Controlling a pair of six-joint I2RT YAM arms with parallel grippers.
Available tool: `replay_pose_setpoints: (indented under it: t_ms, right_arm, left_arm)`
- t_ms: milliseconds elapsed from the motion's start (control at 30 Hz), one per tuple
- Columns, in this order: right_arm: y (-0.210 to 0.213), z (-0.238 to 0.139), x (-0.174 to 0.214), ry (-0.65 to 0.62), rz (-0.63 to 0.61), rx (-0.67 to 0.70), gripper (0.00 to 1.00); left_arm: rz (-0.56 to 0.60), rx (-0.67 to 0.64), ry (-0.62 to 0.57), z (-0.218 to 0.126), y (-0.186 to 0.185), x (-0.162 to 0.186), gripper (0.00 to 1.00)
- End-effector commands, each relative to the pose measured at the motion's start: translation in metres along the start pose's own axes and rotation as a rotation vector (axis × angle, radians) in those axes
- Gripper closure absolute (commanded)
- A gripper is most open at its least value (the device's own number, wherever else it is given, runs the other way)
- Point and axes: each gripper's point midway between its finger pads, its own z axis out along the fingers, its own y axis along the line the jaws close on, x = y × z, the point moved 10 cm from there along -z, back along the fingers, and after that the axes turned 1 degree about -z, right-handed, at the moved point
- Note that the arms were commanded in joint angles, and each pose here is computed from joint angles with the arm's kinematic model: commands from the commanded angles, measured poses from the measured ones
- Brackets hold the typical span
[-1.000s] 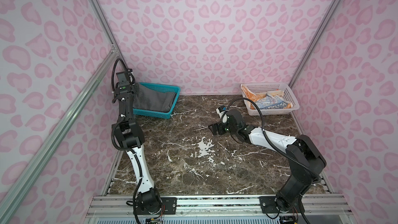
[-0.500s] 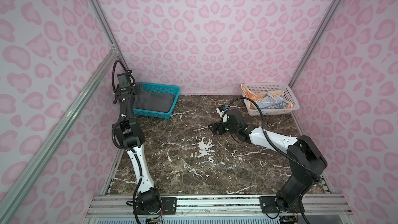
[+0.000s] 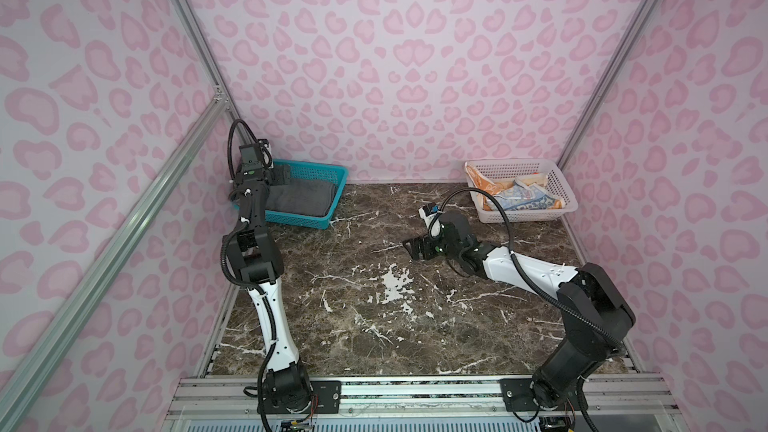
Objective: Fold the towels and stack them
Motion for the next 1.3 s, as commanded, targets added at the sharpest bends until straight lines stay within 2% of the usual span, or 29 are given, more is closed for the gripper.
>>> replay_pose_setpoints:
  t_ms: [0,300,600,767,933,1267]
  right_arm:
    - [-0.002,-0.001,0.000,-0.024,-0.021,0.012,0.01]
    - [-0.006,-0.005,0.000,-0.035,-0.017,0.009,0.01]
    - [-0.008,-0.011,-0.003,-0.050,-0.016,0.012,0.01]
    - [-0.008,-0.013,-0.003,-0.059,-0.014,0.010,0.01]
    - [-0.007,-0.015,-0.003,-0.064,-0.021,0.001,0.01]
    - [-0.007,-0.022,-0.009,-0.089,-0.053,0.019,0.01]
  left_arm:
    - [-0.029,0.054,-0.209,-0.100,-0.008,-0.069,0.01]
    - [-0.068,0.106,-0.131,-0.092,-0.039,-0.051,0.10]
    - [-0.151,0.220,-0.067,-0.092,-0.062,-0.034,0.37]
    - [-0.205,0.301,0.005,-0.093,-0.072,-0.012,0.57]
    - [-0.219,0.354,0.023,-0.102,-0.080,-0.002,0.70]
    - [-0.233,0.438,-0.008,-0.135,-0.098,-0.007,0.73]
